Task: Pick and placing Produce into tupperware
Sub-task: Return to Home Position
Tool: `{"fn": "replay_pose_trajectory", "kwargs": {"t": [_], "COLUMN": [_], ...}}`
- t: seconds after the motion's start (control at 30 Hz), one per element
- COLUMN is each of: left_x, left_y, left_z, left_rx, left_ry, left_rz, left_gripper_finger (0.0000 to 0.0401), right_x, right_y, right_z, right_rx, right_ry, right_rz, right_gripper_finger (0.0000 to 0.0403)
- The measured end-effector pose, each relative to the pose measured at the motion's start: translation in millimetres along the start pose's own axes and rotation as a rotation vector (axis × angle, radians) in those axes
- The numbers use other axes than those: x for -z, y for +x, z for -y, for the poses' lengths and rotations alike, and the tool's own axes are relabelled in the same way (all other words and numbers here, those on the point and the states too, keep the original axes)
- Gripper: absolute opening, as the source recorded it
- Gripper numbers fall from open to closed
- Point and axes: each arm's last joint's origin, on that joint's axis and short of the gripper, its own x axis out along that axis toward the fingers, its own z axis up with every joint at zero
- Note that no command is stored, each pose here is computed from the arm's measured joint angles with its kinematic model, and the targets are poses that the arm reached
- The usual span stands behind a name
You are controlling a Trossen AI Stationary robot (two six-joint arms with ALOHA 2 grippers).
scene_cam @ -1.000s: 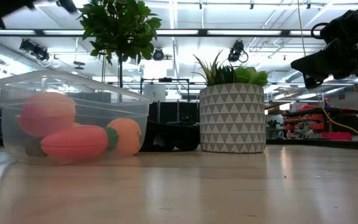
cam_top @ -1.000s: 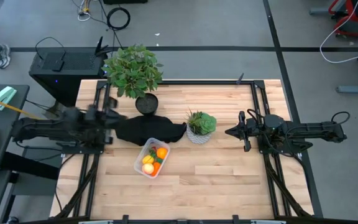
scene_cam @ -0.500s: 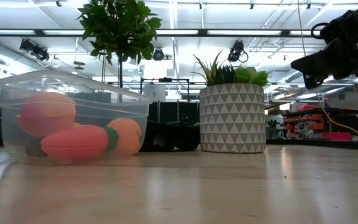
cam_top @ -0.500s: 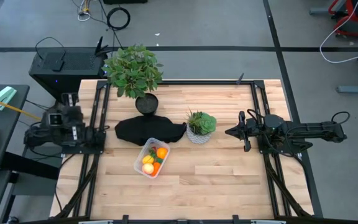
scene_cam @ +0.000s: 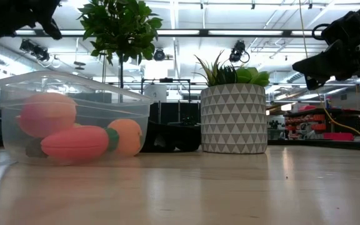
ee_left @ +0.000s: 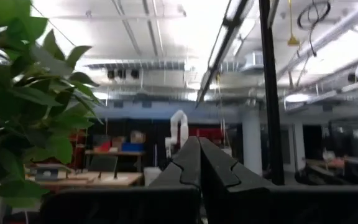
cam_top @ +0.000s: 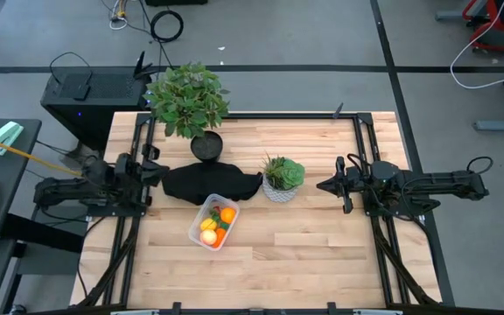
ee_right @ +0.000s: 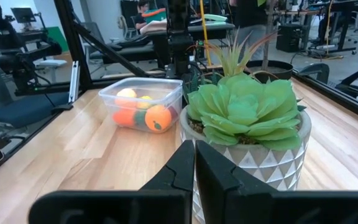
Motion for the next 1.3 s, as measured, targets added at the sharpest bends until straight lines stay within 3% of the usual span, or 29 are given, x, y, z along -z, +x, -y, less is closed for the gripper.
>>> {"fn": "replay_pose_trajectory", "kwargs": {"t": [0.27,0.57,1.07,1.3], "left_x": [8.5,55.7,56.9,56.7], "left_y": [-2.4,-15.0,-15.7,-15.6], "left_z": [-0.6,-3.1,-3.3,-3.3], "left_rx": [-0.008,-0.087,-0.030,-0.045], "left_ry": [-0.019,-0.171,0.061,0.007], "left_rz": [-0.008,-0.512,-0.531,-0.528], "left_gripper_finger": [0.0000,0.0001,0.0002,0.0007], "right_x": [-0.1,-0.1,-0.1,-0.1], "right_y": [0.0,0.0,0.0,0.0], "right_z": [0.0,0.0,0.0,0.0], "right_rx": [0.000,0.000,0.000,0.000], "right_ry": [0.000,0.000,0.000,0.000], "right_rz": [0.001,0.001,0.001,0.001], "right_gripper_finger": [0.0023,0.0023,0.0023,0.0023]}}
